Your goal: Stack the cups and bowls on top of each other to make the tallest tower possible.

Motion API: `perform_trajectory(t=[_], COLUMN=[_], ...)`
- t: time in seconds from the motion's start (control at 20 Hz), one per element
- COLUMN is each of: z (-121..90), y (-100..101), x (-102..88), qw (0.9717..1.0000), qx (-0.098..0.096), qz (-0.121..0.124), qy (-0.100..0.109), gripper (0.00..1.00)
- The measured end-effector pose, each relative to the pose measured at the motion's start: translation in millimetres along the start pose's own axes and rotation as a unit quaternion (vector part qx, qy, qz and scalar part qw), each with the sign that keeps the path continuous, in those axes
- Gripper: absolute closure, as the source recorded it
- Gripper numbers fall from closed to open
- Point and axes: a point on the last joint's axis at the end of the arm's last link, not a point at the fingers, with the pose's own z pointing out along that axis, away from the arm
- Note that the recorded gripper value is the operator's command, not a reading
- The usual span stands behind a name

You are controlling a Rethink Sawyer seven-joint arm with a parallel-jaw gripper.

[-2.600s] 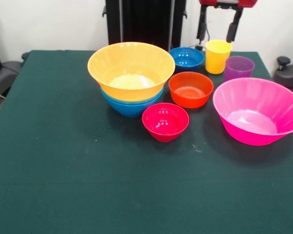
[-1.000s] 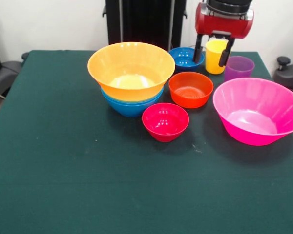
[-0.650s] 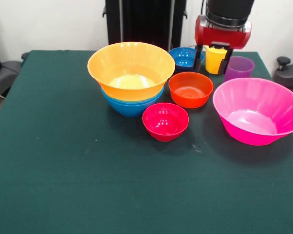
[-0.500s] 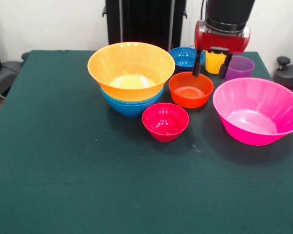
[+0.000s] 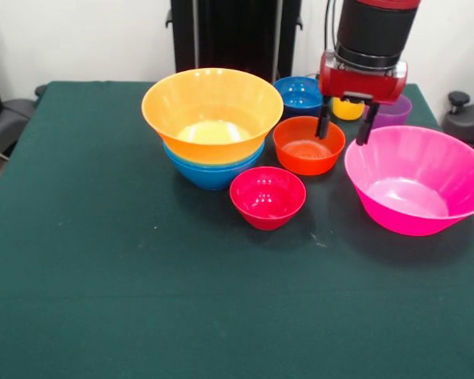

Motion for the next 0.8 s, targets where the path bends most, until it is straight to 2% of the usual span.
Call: perform_trajectory(t=[0.5, 0.8], z=[-3, -2], y=[26, 28], x=[11.0, 11.1], qw=[0.9996, 0.9995], qx=[-0.002, -0.003], qz=[0.029, 0.032], qy=[0.001, -0.001], gripper=[0.00, 0.00])
